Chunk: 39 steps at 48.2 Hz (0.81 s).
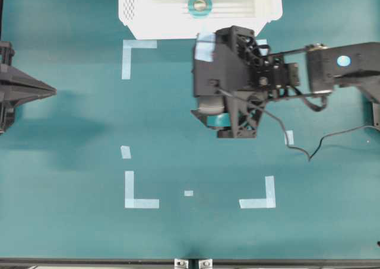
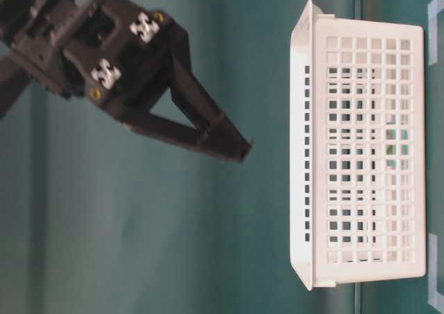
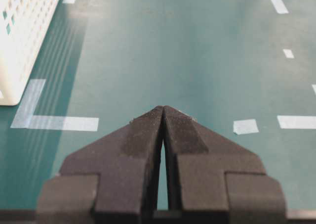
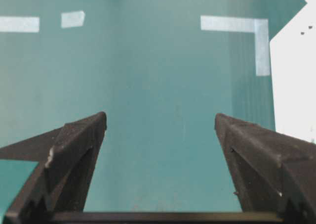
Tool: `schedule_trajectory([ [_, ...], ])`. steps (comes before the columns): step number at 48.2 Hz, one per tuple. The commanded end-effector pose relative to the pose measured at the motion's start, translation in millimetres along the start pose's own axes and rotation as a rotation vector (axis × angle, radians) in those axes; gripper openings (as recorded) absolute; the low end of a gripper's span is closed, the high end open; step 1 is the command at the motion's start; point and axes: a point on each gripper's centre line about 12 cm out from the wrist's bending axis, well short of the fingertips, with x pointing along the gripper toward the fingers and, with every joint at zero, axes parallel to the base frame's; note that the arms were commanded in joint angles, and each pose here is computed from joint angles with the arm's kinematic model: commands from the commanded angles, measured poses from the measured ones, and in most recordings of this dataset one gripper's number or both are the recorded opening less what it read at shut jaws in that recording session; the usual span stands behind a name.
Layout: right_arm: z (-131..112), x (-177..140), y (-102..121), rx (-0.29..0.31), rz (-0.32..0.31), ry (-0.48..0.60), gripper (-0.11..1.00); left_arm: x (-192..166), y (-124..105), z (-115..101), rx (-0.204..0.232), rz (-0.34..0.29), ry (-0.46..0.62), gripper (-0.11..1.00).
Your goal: Put the tape into the white basket.
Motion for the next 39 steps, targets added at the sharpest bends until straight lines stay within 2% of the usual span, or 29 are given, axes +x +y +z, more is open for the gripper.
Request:
schedule_trajectory([
  [1,8,-20,-1,0.005,0.013,-0.069,0.94,0,0,5,0.001,0.001,-0.011,-0.11],
  [18,-2,-43,-5,0.009,0.033,-0.13,0.94,0,0,4,0.001,0.001,-0.008,-0.11],
  [28,-16,-57,-7,0.011,0.054,-0.186,0.94,0,0,4,0.002,0.003,-0.008,-0.11],
  [39,-32,-74,-10,0.018,0.093,-0.296,0.94,0,1,4,0.0,0.007,-0.008,-0.11],
])
